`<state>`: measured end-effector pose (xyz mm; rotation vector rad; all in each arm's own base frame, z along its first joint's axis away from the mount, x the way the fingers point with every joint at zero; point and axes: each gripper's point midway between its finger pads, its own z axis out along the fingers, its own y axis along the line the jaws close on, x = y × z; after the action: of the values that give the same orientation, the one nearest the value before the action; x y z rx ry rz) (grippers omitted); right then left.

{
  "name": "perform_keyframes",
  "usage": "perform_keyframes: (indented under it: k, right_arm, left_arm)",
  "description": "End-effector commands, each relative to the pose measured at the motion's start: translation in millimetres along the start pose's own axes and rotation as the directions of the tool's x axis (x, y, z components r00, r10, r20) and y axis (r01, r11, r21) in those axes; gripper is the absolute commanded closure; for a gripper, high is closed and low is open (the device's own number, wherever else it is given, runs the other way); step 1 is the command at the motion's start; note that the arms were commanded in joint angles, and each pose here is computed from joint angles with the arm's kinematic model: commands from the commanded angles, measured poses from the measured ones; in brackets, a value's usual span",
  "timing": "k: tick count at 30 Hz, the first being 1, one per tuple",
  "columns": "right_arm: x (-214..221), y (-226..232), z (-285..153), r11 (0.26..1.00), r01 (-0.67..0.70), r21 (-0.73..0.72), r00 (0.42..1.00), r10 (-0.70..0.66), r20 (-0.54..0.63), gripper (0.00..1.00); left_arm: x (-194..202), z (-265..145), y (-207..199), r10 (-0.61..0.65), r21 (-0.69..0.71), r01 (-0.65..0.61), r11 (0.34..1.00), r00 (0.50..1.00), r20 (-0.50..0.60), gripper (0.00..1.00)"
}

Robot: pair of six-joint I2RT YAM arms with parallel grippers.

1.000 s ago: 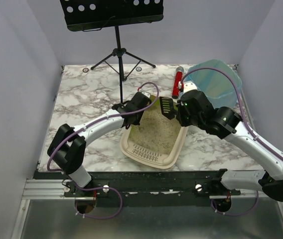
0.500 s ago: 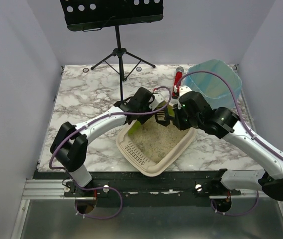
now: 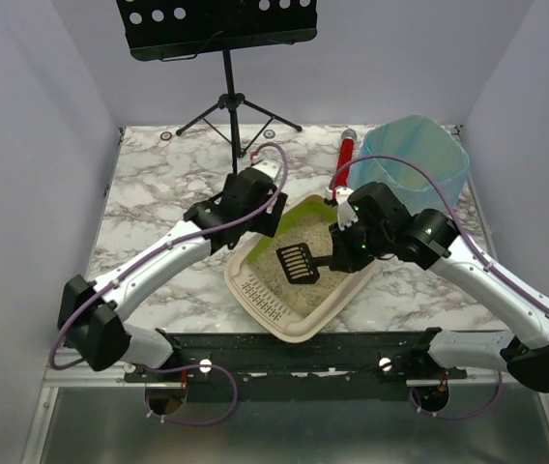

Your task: Clean the litter box

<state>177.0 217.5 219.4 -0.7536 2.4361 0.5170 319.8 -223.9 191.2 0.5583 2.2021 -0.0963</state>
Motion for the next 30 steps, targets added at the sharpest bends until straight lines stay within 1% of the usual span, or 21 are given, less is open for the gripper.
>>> perform_keyframes:
  k: [1, 2, 5, 6, 7, 8, 9, 10, 11, 13, 14, 15, 16, 17, 18, 19, 20, 22, 23, 26, 30]
  right_arm:
    - [3, 47, -2, 0.955, 0.077, -0.288, 0.993, -0.099, -0.063, 0.99]
    - [8, 47, 8, 0.955, 0.062, -0.292, 0.989, -0.099, -0.114, 0.99]
    - [11, 46, 18, 0.955, 0.057, -0.29, 0.979, -0.11, -0.172, 0.99]
    - [12, 49, 23, 0.951, 0.046, -0.306, 0.975, -0.109, -0.193, 0.99]
    - [8, 56, 24, 0.937, 0.043, -0.348, 0.976, -0.114, -0.187, 0.99]
    - [9, 61, 24, 0.926, 0.034, -0.375, 0.973, -0.116, -0.198, 0.99]
    - [9, 66, 24, 0.913, 0.031, -0.408, 0.971, -0.125, -0.206, 0.99]
    - [8, 77, 26, 0.887, 0.006, -0.461, 0.966, -0.124, -0.226, 0.99]
    - [8, 82, 26, 0.871, -0.009, -0.492, 0.964, -0.124, -0.236, 0.99]
    - [9, 92, 32, 0.835, -0.036, -0.549, 0.954, -0.135, -0.269, 0.99]
    - [8, 89, 38, 0.847, -0.042, -0.531, 0.95, -0.13, -0.283, 0.99]
    - [7, 84, 45, 0.87, -0.06, -0.489, 0.947, -0.106, -0.305, 0.99]
    - [8, 68, 55, 0.919, -0.048, -0.39, 0.943, -0.088, -0.322, 0.99]
    - [10, 54, 69, 0.951, -0.052, -0.305, 0.933, -0.063, -0.354, 0.99]
    - [0, 46, 72, 0.972, -0.058, -0.229, 0.938, -0.025, -0.345, 0.99]
    - [2, 33, 76, 0.988, -0.056, -0.143, 0.93, -0.001, -0.368, 0.99]
    - [-1, 7, 85, 1.0, -0.021, 0.012, 0.931, 0.024, -0.363, 0.99]
    - [-11, -14, 80, 0.987, -0.022, 0.16, 0.933, 0.077, -0.352, 0.99]
    - [-17, -36, 77, 0.959, 0.012, 0.285, 0.941, 0.085, -0.328, 0.99]
    - [-29, -66, 62, 0.893, 0.025, 0.449, 0.949, 0.12, -0.292, 0.99]
    - [-38, -91, 42, 0.848, -0.012, 0.53, 0.955, 0.167, -0.245, 0.99]
  left_arm:
    - [53, -31, 39, -0.383, -0.219, 0.366, 0.905, 0.923, -0.041, 0.01]
    - [63, -32, 35, -0.469, -0.214, 0.449, 0.868, 0.882, -0.049, 0.01]
    - [100, -40, 21, -0.56, -0.173, 0.54, 0.824, 0.822, -0.101, 0.01]
    - [100, -39, 14, -0.607, -0.134, 0.595, 0.792, 0.79, -0.086, 0.01]
    - [105, -40, 1, -0.622, -0.067, 0.618, 0.783, 0.774, -0.121, 0.01]
    - [120, -41, -4, -0.629, -0.038, 0.63, 0.775, 0.766, -0.134, 0.01]
    - [113, -39, -11, -0.653, 0.02, 0.659, 0.752, 0.749, -0.114, 0.01]
    - [115, -42, -24, -0.652, 0.088, 0.667, 0.74, 0.743, -0.149, 0.01]
    - [122, -42, -27, -0.654, 0.111, 0.671, 0.733, 0.74, -0.156, 0.01]
    - [115, -41, -38, -0.653, 0.189, 0.67, 0.718, 0.742, -0.151, 0.01]
    - [119, -40, -40, -0.647, 0.196, 0.668, 0.718, 0.744, -0.165, 0.01]
    - [121, -38, -40, -0.643, 0.194, 0.664, 0.722, 0.747, -0.167, 0.01]
    - [124, -39, -44, -0.627, 0.204, 0.654, 0.728, 0.756, -0.187, 0.01]
    - [129, -35, -43, -0.62, 0.179, 0.65, 0.738, 0.759, -0.199, 0.01]
    - [132, -33, -42, -0.613, 0.163, 0.646, 0.746, 0.761, -0.211, 0.01]
    - [141, -31, -39, -0.602, 0.127, 0.637, 0.76, 0.764, -0.231, 0.01]
    - [144, -27, -36, -0.589, 0.091, 0.622, 0.778, 0.772, -0.238, 0.01]
    - [153, -25, -30, -0.573, 0.036, 0.6, 0.799, 0.778, -0.257, 0.01]
    - [156, -22, -28, -0.564, 0.018, 0.589, 0.808, 0.781, -0.268, 0.01]
    - [158, -21, -26, -0.546, 0.002, 0.569, 0.823, 0.791, -0.275, 0.01]
    - [156, -22, -20, -0.545, -0.007, 0.561, 0.828, 0.801, -0.249, 0.01]
